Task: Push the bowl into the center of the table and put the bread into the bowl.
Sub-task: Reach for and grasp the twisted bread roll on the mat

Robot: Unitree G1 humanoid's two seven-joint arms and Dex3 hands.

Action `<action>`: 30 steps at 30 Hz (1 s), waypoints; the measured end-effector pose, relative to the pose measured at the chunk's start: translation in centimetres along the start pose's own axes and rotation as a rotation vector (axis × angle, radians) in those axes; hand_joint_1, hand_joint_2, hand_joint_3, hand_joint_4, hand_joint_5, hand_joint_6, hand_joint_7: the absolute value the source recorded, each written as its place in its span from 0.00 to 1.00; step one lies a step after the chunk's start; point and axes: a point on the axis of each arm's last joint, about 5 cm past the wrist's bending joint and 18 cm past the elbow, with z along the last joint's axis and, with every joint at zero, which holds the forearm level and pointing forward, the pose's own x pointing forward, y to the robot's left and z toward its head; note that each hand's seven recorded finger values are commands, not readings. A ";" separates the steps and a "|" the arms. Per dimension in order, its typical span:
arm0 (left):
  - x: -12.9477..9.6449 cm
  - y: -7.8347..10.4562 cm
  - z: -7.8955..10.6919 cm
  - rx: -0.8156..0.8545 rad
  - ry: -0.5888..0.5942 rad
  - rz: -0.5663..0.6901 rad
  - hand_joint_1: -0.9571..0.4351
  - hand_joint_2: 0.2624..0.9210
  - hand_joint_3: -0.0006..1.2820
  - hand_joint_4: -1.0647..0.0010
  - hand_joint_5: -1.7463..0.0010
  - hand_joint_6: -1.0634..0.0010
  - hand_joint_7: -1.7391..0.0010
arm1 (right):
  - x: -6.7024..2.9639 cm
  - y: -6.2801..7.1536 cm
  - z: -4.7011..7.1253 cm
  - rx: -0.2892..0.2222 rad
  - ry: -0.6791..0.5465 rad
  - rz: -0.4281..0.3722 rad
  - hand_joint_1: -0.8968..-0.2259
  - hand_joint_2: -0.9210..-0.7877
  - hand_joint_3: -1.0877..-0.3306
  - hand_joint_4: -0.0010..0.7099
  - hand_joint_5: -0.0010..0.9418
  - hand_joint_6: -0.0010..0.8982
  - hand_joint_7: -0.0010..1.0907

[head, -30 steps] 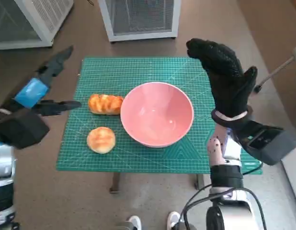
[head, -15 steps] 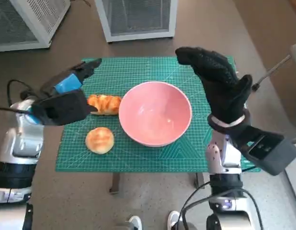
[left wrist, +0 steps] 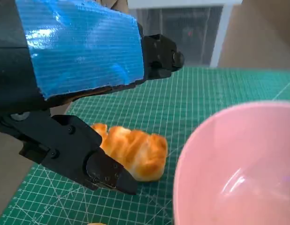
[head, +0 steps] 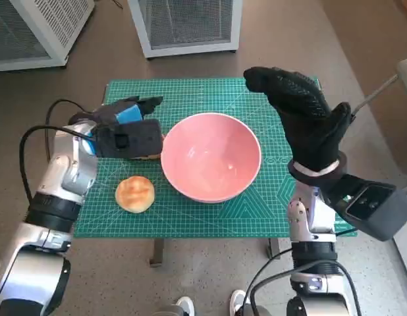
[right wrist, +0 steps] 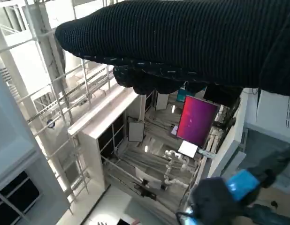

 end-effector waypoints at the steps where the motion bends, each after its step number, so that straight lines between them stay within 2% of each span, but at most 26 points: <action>1: 0.2 -0.1 0.1 0.003 0.007 -0.006 0.63 0.71 0.01 0.96 0.99 0.85 0.98 | -0.01 0.0 0.0 0.002 0.002 -0.001 0.60 0.00 0.77 0.32 0.02 0.00 0.67; 17: 2.1 -1.9 -0.6 -0.005 0.123 -0.100 0.63 0.71 0.01 0.92 0.99 0.82 0.98 | -0.13 0.0 0.2 0.009 0.009 -0.010 0.61 0.00 0.80 0.34 0.02 0.01 0.66; 23: 2.3 -2.3 -1.2 0.010 0.186 -0.106 0.61 0.76 0.02 0.75 0.98 0.65 0.95 | -0.27 0.1 0.2 0.011 0.010 -0.013 0.61 0.00 0.81 0.35 0.01 0.02 0.65; 25: 2.4 -2.6 -1.4 0.025 0.205 -0.106 0.61 0.79 0.02 0.64 0.97 0.57 0.94 | -0.28 0.1 0.2 0.012 0.009 -0.014 0.61 0.00 0.81 0.35 0.01 0.02 0.65; 26: 2.4 -2.7 -1.5 0.032 0.213 -0.105 0.61 0.81 0.02 0.53 0.95 0.52 0.93 | -0.28 0.1 0.2 0.012 0.008 -0.014 0.61 0.00 0.81 0.35 0.01 0.02 0.65; 27: 2.4 -2.8 -1.6 0.037 0.217 -0.104 0.61 0.82 0.02 0.49 0.94 0.50 0.93 | -0.28 0.1 0.2 0.012 0.008 -0.014 0.61 0.00 0.81 0.35 0.01 0.02 0.64; 28: 2.4 -2.9 -1.7 0.041 0.220 -0.101 0.62 0.85 0.01 0.43 0.83 0.45 0.91 | -0.27 0.1 0.2 0.011 0.008 -0.014 0.60 0.00 0.81 0.35 0.01 0.02 0.64; 29: 2.4 -2.9 -1.8 0.044 0.220 -0.097 0.62 0.86 0.01 0.43 0.77 0.43 0.90 | -0.27 0.1 0.2 0.011 0.007 -0.015 0.60 0.00 0.81 0.35 0.01 0.02 0.64; 30: 2.4 -3.0 -1.8 0.047 0.219 -0.090 0.74 0.91 0.03 0.40 0.60 0.42 0.83 | -0.27 0.1 0.2 0.012 0.007 -0.015 0.61 0.00 0.81 0.35 0.01 0.02 0.64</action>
